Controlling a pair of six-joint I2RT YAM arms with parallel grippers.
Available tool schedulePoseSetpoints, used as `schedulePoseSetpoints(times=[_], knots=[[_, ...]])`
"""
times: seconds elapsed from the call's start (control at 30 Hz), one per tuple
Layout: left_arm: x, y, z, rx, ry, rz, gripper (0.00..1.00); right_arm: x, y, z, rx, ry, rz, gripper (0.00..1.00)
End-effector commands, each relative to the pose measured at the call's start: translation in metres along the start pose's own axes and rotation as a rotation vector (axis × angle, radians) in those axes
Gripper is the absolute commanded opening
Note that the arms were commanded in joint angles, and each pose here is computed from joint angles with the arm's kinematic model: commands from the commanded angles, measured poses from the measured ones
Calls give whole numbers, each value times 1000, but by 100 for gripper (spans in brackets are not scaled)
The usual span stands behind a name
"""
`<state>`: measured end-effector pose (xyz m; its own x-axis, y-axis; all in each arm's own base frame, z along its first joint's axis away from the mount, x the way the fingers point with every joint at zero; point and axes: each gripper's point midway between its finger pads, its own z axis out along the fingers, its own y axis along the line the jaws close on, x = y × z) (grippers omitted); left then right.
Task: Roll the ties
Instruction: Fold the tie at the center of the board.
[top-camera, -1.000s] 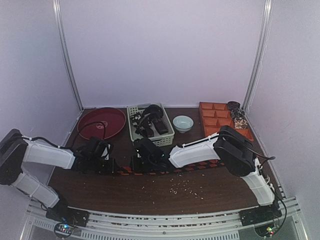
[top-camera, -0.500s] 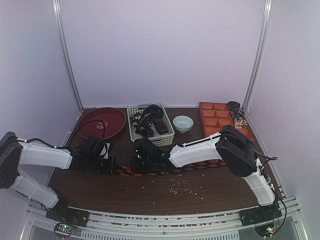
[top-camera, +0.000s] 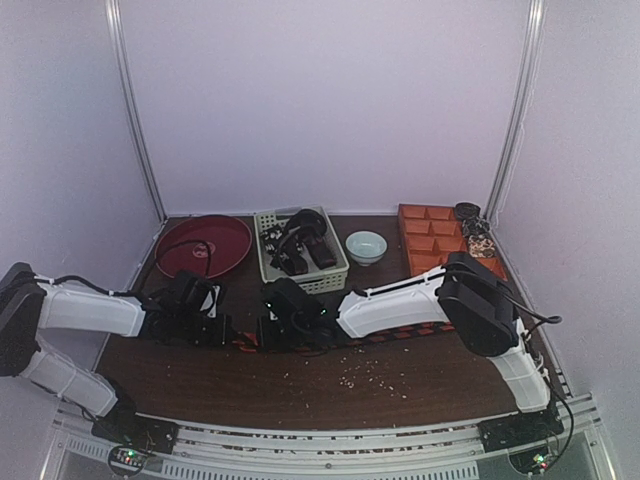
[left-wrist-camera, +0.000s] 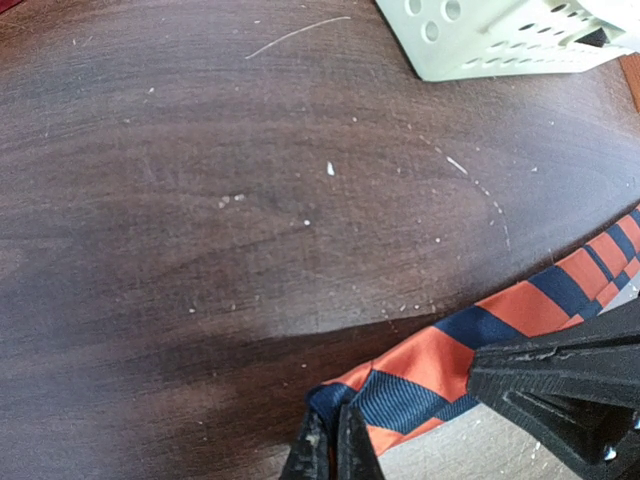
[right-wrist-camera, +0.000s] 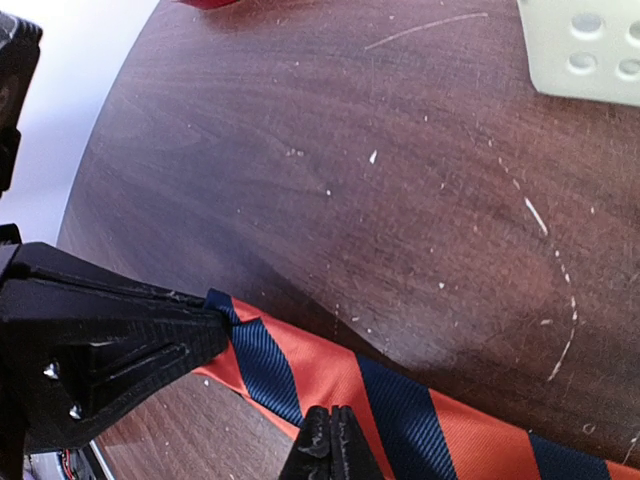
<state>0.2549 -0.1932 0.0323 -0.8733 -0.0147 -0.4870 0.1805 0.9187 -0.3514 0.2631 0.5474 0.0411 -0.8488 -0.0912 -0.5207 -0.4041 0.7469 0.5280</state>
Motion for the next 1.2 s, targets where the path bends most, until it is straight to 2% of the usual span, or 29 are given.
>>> schedulePoseSetpoints(times=[0.0, 0.17, 0.4, 0.47, 0.57, 0.67, 0.77, 0.83, 1.17], knots=[[-15, -11, -5, 39, -33, 7, 0, 23, -16, 8, 43, 44, 9, 4], [-18, -36, -11, 176, -41, -2, 2, 28, -27, 10, 73, 43, 15, 3], [-29, -56, -32, 291, -103, 0, 19, 35, -33, 11, 81, 45, 28, 2], [-32, -49, -35, 252, -128, -3, 23, 36, -33, 12, 72, 47, 36, 1], [-33, -15, -36, 55, -147, -25, 26, 36, -32, 11, 67, 48, 41, 1], [-27, 22, -37, -143, -144, -44, 22, 37, -33, 10, 70, 46, 41, 1], [-17, 37, -34, -209, -112, -44, 7, 36, -33, 8, 69, 42, 40, 1], [-12, 34, -28, -180, -105, -38, 0, 36, -33, 8, 68, 40, 41, 1], [3, -7, 1, 90, -49, 3, 0, 34, -31, 5, 57, 33, 47, 1]])
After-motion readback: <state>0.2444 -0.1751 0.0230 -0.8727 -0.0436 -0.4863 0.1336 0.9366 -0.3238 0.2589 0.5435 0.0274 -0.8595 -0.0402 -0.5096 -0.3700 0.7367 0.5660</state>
